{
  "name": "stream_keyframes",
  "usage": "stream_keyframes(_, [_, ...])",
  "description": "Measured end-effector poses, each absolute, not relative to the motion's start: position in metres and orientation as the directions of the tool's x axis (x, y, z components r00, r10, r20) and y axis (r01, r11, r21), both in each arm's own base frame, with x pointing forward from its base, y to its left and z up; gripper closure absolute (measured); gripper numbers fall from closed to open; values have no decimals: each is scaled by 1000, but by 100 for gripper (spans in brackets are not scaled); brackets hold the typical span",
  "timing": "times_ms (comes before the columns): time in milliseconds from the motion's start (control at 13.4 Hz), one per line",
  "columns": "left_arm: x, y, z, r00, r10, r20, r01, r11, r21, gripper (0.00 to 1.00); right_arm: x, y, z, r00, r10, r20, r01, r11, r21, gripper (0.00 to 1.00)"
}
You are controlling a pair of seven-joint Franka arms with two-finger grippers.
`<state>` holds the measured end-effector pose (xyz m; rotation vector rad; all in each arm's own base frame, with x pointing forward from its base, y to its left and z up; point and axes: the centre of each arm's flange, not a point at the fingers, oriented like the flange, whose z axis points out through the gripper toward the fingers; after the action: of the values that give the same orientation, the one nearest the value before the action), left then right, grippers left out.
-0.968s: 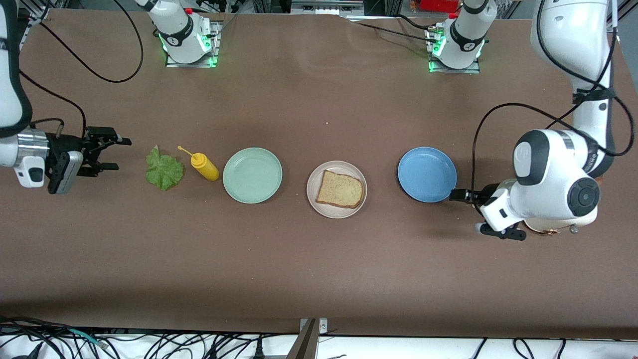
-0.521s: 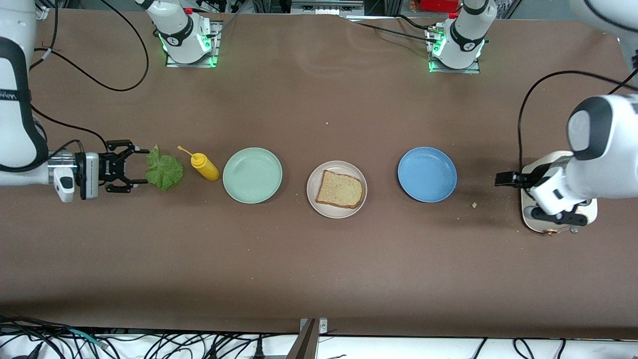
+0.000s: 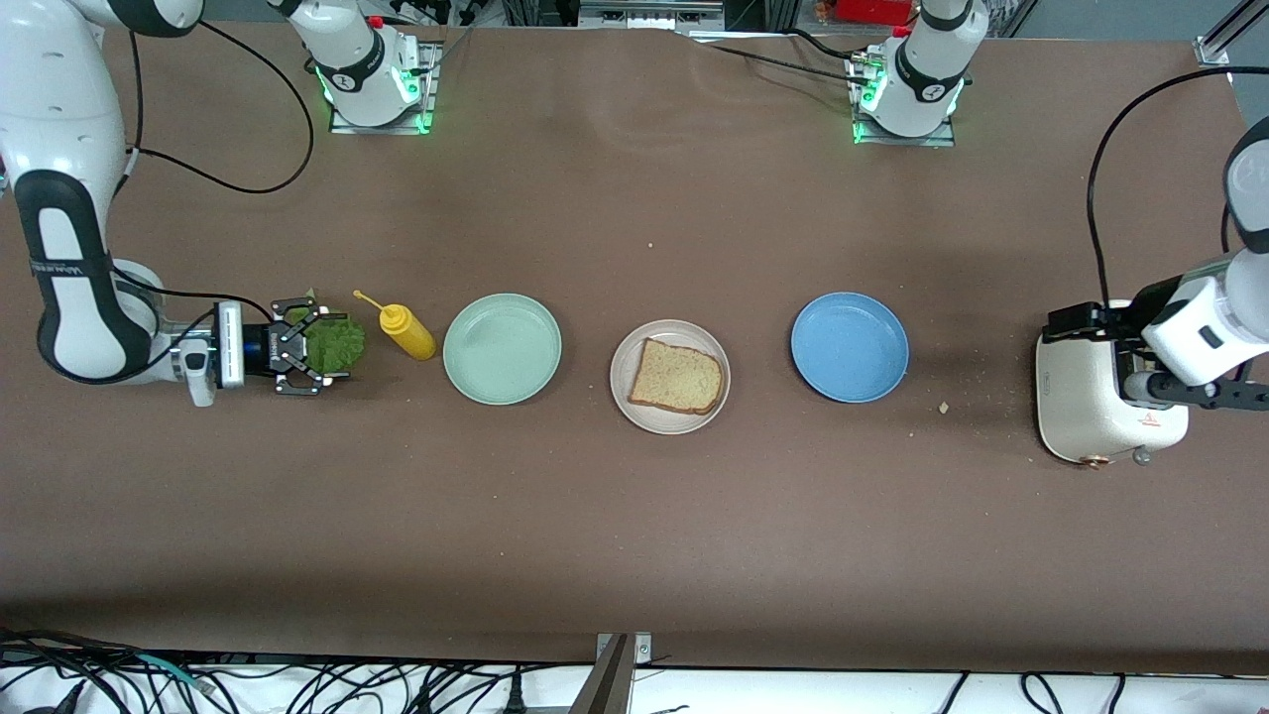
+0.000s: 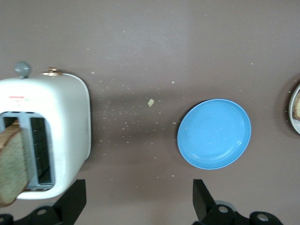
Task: Make sandwich in beige plate with both arms
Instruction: 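Grasp the yellow squeeze bottle with the right gripper and lift it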
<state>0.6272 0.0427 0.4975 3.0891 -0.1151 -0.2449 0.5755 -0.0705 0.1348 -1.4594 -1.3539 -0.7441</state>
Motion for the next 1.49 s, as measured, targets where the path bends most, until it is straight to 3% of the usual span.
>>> stream_keyframes(521, [615, 45, 557, 995, -70, -68, -72, -997, -17, 0, 559, -13, 112, 60, 219, 974, 986, 141, -93, 0])
stream_keyframes(819, [602, 35, 580, 995, -88, -41, -89, -996, -9, 0, 540, 3, 96, 75, 178, 981, 981, 165, -105, 0])
stream_keyframes(894, [602, 31, 579, 995, -94, -43, -95, -995, -7, 0, 539, 5, 94, 78, 165, 983, 983, 154, -104, 4])
stream_keyframes(1117, [599, 22, 585, 994, -105, -32, -105, -994, -4, 0, 543, 5, 96, 75, 151, 986, 987, 132, -96, 43])
stream_keyframes(1192, [596, 15, 589, 994, -101, -29, -102, -995, -2, 0, 545, 4, 97, 72, 152, 986, 987, 130, -92, 52])
stream_keyframes(1266, [592, 10, 593, 995, -97, -33, -97, -995, 0, 0, 546, 4, 98, 70, 153, 986, 988, 129, -90, 59])
stream_keyframes(1490, [585, 8, 596, 995, -83, -50, -83, -997, 4, 0, 555, 3, 106, 104, 164, 981, 985, 120, -125, 68])
